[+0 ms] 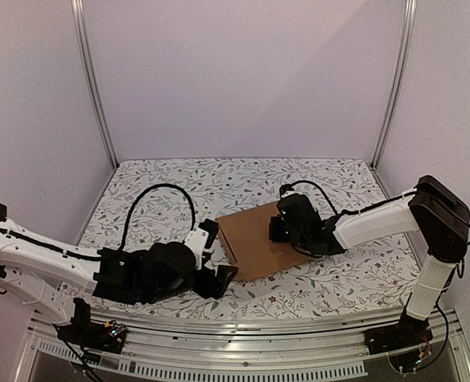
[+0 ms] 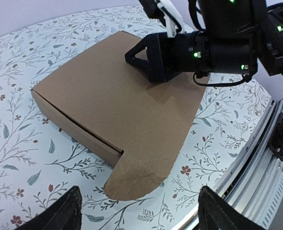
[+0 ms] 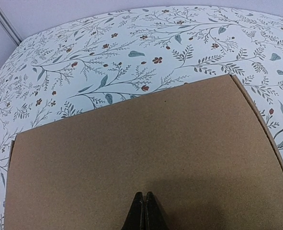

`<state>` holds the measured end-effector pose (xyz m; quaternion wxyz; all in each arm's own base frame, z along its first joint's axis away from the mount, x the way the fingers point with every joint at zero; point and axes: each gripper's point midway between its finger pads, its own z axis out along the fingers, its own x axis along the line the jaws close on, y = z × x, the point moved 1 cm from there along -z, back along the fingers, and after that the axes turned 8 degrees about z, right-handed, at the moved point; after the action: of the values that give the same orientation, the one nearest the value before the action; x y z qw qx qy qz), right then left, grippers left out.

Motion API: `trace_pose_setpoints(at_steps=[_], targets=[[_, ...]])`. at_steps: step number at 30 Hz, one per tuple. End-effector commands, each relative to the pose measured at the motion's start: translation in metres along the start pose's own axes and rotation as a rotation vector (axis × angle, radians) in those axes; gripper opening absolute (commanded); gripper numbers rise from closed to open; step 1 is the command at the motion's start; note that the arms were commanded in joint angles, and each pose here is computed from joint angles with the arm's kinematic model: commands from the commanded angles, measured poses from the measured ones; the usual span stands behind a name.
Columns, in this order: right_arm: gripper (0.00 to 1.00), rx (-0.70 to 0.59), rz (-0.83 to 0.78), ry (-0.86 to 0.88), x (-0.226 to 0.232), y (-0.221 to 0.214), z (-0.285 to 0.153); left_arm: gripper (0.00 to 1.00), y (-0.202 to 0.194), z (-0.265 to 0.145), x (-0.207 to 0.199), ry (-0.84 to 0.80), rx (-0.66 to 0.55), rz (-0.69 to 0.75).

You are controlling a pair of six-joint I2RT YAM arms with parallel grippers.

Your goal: Fold the paper box

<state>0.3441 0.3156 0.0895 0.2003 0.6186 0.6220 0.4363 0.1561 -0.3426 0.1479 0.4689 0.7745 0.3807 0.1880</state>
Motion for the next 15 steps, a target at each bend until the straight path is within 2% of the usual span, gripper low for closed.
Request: trace_pose_setpoints(at_steps=[1, 6, 10, 15], targets=[[0.0, 0.051, -0.034, -0.013, -0.004, -0.022, 0.008, 0.82, 0.004, -0.024, 0.008, -0.07, 0.022, 0.026], [0.0, 0.086, -0.045, 0.0, -0.004, -0.034, 0.011, 0.79, 0.015, -0.021, 0.029, -0.091, 0.023, -0.064], [0.0, 0.095, -0.055, -0.013, -0.01, -0.039, 0.009, 0.78, 0.006, 0.003, 0.042, -0.096, 0.107, -0.153], [0.0, 0.071, -0.084, -0.005, -0.006, -0.021, -0.004, 0.77, 0.0, 0.031, 0.046, -0.131, 0.168, -0.229]])
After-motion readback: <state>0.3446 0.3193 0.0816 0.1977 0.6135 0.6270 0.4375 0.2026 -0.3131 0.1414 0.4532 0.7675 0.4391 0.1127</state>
